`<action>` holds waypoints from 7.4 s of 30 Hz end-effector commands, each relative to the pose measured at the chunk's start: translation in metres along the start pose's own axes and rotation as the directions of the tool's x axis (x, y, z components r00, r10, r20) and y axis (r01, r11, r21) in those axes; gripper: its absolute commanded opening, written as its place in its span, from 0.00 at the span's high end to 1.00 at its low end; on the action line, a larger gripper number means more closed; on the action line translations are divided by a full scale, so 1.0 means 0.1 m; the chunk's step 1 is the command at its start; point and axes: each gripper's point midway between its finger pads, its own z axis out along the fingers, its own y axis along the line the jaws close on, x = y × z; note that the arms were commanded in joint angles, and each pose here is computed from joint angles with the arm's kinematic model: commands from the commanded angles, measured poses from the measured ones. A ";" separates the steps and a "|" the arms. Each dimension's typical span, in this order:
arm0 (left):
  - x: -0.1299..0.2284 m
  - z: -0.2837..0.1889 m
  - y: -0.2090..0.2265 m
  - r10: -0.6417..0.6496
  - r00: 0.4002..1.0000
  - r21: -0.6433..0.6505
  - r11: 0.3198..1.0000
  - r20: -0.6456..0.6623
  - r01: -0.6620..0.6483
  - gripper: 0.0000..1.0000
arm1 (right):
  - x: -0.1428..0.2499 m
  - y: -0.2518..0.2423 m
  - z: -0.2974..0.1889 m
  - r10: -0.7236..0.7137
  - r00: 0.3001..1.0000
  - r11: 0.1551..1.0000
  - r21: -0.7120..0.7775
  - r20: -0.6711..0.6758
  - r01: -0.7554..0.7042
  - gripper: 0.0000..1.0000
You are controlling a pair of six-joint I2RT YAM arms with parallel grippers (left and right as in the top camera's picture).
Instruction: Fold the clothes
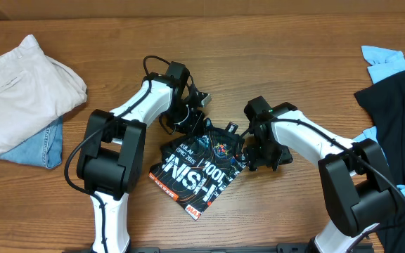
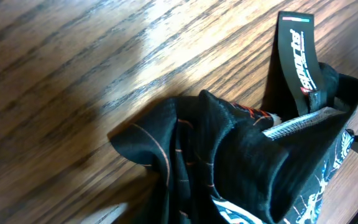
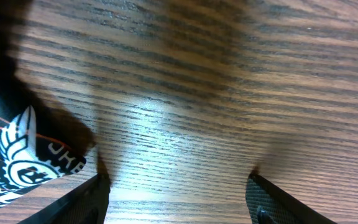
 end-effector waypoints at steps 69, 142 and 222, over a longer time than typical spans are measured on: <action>1.40 -4.47 3.66 -0.164 0.398 -0.340 0.293 0.903 0.893 0.95 | 0.12 -0.13 0.04 0.017 0.999 0.998 0.053 -0.052 -0.014 0.24; 1.11 -5.13 3.22 -0.127 0.131 0.002 0.729 0.983 0.685 0.00 | -0.04 0.07 0.04 0.019 1.000 0.998 -0.060 0.002 -0.019 0.16; 1.45 -2.37 0.03 0.057 0.608 -0.385 0.819 0.792 0.426 0.00 | 0.60 -0.74 -1.69 0.414 0.527 0.910 -0.320 0.742 -0.265 0.00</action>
